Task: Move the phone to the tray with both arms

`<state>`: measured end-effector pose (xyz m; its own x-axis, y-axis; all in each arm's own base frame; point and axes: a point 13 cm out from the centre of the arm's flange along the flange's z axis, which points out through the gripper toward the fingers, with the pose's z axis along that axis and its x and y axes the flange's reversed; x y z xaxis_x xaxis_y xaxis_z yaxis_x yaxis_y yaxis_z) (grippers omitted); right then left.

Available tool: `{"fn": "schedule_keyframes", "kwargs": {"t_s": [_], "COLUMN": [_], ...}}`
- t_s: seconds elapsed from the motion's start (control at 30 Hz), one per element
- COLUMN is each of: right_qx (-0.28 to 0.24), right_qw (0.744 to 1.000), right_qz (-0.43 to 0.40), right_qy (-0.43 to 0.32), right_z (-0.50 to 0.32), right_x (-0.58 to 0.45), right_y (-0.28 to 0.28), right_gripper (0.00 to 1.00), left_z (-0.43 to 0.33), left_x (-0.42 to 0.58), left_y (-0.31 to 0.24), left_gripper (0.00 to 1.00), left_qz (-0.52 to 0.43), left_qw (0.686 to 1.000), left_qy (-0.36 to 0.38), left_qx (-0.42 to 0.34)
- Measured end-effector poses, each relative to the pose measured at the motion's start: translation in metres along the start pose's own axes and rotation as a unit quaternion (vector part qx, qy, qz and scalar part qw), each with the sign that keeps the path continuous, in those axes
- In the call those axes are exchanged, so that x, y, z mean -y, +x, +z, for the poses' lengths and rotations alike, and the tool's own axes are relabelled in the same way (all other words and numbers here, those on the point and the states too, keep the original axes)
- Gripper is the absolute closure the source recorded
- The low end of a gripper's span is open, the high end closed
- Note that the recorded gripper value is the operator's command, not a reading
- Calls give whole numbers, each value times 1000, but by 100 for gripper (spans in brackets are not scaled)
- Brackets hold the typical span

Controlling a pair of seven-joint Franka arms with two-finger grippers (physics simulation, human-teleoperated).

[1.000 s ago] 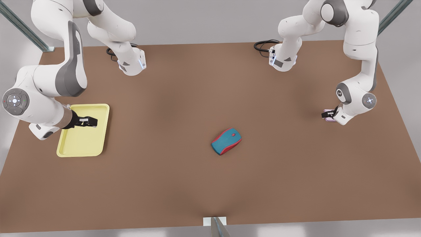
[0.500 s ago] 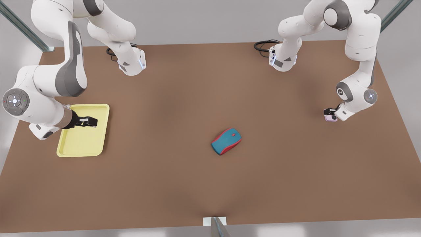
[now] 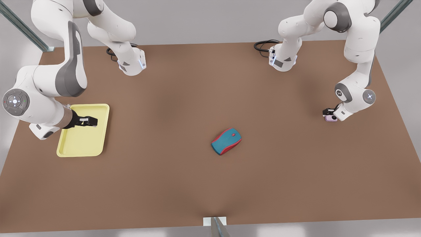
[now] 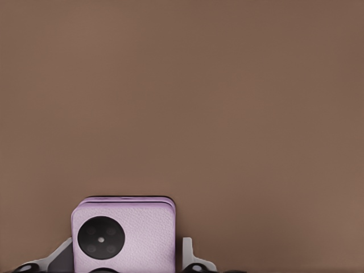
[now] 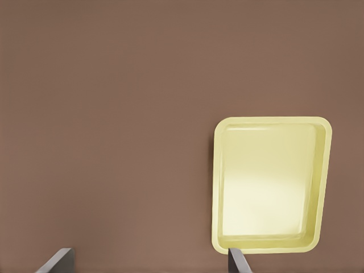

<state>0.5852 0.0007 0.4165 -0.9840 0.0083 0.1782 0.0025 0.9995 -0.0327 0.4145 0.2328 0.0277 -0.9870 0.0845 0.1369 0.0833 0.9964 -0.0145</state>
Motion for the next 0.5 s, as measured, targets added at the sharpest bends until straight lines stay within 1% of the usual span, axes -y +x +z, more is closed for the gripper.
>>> {"fn": "schedule_keyframes", "kwargs": {"t_s": [0.2,0.33,0.4,0.5], "right_qx": [0,-1,-1,-1], "right_qw": [1000,1000,1000,1000], "right_qz": [0,0,0,0], "right_qy": [0,0,0,0], "right_z": [0,0,0,1], "right_x": [0,0,0,0], "right_y": [0,0,0,0], "right_gripper": [0,0,0,0], "left_z": [-4,-21,-40,-60], "left_x": [-1,15,63,209], "left_y": [-5,-22,-49,-86], "left_gripper": [24,24,24,24], "left_qz": [-1,8,46,149], "left_qw": [1000,1000,999,988], "left_qy": [-3,-7,-10,-10], "left_qx": [5,19,25,23]}}
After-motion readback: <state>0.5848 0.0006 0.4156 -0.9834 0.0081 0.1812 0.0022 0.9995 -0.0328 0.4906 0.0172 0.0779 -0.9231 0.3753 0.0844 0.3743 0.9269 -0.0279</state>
